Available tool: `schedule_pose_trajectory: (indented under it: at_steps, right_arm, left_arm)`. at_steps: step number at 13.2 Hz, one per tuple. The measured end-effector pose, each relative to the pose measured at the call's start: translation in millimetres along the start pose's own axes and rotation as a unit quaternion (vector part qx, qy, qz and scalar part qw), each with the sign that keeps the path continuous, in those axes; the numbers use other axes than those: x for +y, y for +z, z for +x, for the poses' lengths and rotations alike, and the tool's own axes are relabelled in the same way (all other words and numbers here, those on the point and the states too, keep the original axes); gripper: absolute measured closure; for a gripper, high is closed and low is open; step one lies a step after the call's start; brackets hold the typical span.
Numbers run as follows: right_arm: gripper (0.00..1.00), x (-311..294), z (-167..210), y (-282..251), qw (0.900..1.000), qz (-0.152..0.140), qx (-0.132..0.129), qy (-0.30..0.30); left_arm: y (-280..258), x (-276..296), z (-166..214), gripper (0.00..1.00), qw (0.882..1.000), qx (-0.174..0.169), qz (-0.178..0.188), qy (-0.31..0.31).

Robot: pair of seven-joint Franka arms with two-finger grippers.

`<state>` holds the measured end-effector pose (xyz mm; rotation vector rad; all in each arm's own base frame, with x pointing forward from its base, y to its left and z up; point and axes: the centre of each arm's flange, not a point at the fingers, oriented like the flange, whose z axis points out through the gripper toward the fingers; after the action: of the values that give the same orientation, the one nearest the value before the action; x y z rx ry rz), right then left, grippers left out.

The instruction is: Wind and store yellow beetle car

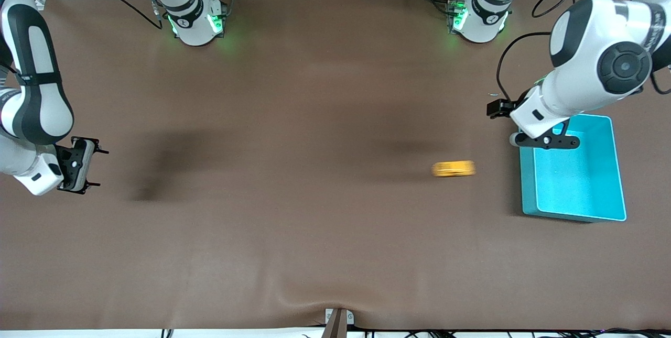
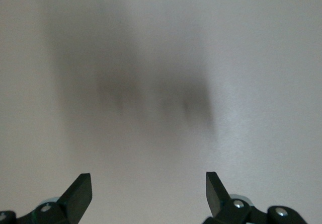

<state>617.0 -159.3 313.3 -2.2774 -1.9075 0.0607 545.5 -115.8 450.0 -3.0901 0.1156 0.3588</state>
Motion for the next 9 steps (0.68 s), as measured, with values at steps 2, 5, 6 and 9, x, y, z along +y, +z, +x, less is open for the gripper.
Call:
schedule_pose_trajectory:
  at_steps: [2, 5, 6, 9]
  right_arm:
    - [0.0, 6, 1, -14, 1.0, -0.014, 0.002, 0.006]
    - [0.0, 16, 6, -63, 0.998, -0.031, 0.023, 0.046]
    - [0.0, 18, 9, -89, 0.996, -0.035, 0.03, 0.075]
    - [0.0, 15, 38, -164, 0.983, -0.05, 0.042, 0.173]
  left_arm:
    - [13, -3, -3, 0.0, 1.0, -0.001, -0.002, -0.004]
    - [23, -4, -8, 0.0, 1.0, -0.003, -0.002, -0.005]
    - [25, -5, -8, 0.0, 1.0, -0.003, -0.002, -0.011]
    - [47, -19, -5, 0.0, 0.996, 0.005, -0.015, -0.085]
